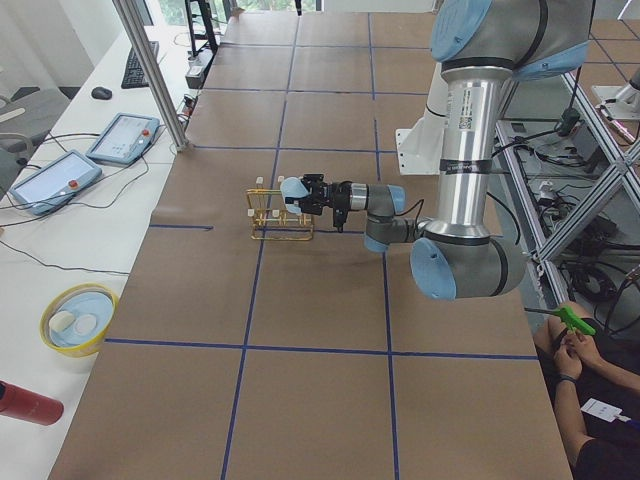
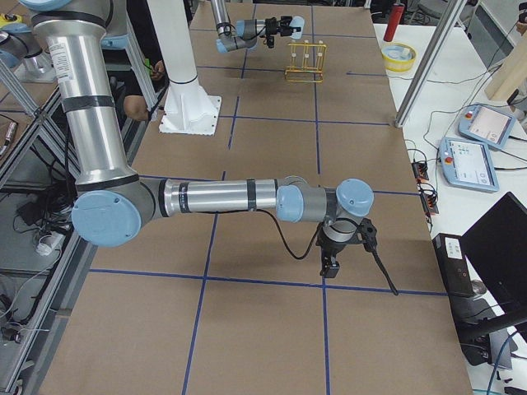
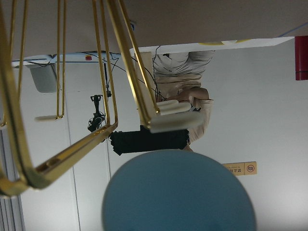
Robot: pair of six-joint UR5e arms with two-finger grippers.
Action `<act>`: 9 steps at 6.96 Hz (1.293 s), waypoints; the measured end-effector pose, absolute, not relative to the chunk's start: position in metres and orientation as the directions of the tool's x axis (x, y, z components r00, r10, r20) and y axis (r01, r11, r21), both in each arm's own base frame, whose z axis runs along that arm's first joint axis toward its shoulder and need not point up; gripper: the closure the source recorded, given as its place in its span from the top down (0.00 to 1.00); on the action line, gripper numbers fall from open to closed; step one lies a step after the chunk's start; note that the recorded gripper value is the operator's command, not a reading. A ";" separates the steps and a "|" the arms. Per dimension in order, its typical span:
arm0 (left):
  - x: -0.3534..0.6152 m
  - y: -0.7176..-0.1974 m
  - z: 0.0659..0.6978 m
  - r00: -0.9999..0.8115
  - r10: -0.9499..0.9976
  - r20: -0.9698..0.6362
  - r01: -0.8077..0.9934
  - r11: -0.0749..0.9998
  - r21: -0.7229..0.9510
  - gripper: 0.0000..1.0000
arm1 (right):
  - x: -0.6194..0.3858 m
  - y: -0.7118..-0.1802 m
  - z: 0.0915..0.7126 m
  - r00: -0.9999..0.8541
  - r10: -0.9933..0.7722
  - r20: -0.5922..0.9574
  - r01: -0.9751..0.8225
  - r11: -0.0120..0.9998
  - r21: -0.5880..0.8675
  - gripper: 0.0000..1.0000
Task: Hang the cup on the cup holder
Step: 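Carry the inverted cup with the left gripper onto a rack hook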
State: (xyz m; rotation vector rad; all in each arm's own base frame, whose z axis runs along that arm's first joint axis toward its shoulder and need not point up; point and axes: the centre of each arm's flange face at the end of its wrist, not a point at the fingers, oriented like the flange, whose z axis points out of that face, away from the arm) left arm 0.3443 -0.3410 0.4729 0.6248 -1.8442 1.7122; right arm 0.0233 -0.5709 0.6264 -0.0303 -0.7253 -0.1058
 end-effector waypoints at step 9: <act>0.351 -0.342 0.487 -0.735 0.017 0.678 -0.675 0.070 -0.734 1.00 | 0.023 -0.571 0.626 0.743 -0.086 0.664 0.107 0.994 0.009 1.00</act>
